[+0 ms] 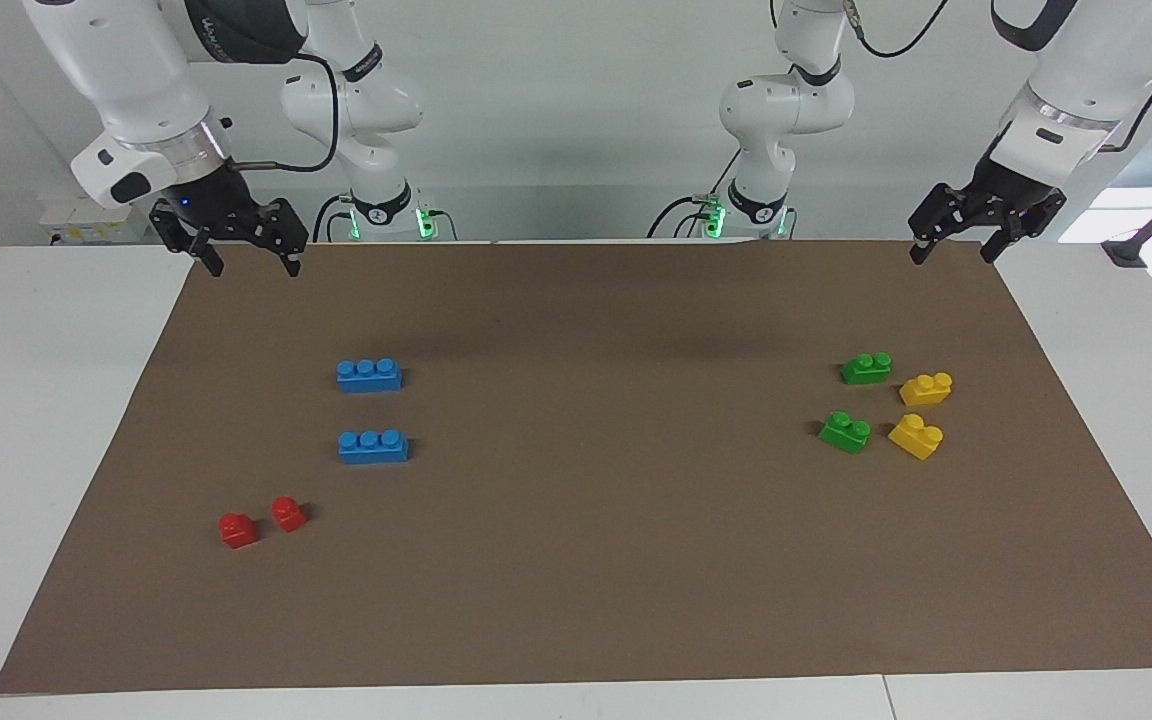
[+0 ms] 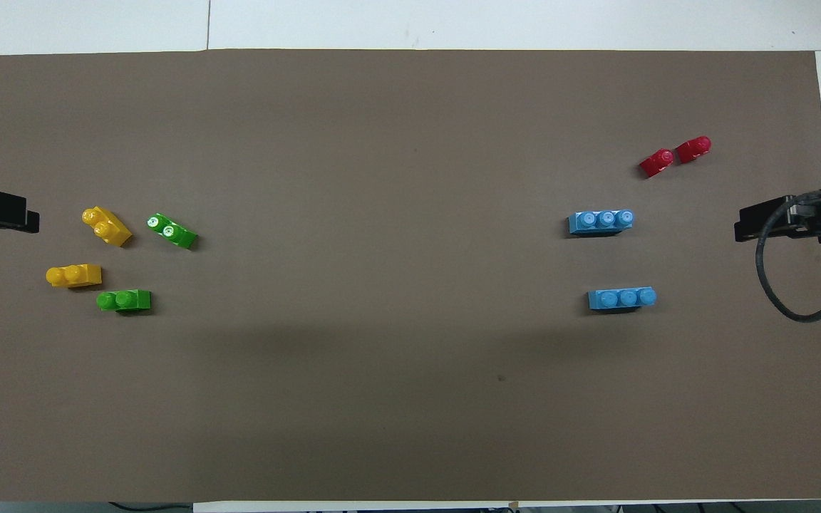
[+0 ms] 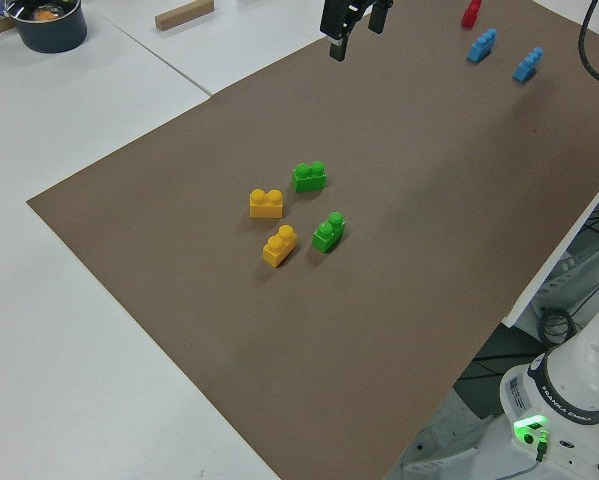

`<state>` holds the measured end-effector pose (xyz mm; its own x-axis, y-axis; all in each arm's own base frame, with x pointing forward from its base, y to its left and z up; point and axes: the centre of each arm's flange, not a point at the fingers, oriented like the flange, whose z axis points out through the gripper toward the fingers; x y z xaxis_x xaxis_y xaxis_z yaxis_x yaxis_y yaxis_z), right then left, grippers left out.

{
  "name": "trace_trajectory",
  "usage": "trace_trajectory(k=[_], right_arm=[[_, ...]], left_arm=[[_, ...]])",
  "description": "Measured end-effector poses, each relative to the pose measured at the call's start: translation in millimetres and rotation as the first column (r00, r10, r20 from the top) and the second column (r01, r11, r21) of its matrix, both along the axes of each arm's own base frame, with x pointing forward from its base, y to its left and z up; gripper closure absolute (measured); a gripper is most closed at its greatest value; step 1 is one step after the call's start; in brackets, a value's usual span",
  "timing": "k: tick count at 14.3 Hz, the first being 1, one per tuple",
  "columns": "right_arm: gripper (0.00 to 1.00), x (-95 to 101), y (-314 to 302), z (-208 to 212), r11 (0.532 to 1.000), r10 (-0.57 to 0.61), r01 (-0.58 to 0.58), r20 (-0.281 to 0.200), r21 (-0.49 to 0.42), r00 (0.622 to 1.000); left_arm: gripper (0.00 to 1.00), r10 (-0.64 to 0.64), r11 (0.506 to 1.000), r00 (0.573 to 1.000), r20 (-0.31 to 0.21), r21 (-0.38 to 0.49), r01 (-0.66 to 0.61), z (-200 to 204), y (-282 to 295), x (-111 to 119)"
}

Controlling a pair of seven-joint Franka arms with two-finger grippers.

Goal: Remove green block with left arm and hold with right

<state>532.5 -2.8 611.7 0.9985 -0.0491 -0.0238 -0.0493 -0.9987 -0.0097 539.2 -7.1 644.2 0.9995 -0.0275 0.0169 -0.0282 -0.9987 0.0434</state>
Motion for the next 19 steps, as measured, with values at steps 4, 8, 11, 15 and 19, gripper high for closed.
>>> trace_trajectory(k=[4,8,11,15,19], right_arm=[[0.00,-0.1,-0.7,0.1,1.000,-0.001,0.001,0.000,0.000,1.000],[0.00,-0.1,-1.9,0.2,1.000,-0.004,0.004,0.000,0.000,1.000],[0.00,-0.2,-4.8,0.3,1.000,-0.009,0.009,0.000,0.000,1.000],[0.00,-0.2,-4.7,0.3,1.000,-0.009,0.009,0.001,0.000,1.000],[0.00,-0.3,-9.3,-0.2,1.000,-0.017,0.017,0.000,0.001,1.000]], left_arm=[[0.00,0.000,1.000,1.000,0.001,0.000,0.000,0.3,0.0,0.0],[0.00,0.000,1.000,1.000,0.001,0.000,0.000,0.4,0.0,0.0],[0.00,0.000,1.000,1.000,0.001,0.000,0.000,0.4,0.0,0.0],[0.00,0.000,1.000,1.000,0.001,0.000,0.000,0.4,0.0,0.0],[0.00,0.000,1.000,1.000,0.001,0.000,0.000,0.4,0.0,0.0]])
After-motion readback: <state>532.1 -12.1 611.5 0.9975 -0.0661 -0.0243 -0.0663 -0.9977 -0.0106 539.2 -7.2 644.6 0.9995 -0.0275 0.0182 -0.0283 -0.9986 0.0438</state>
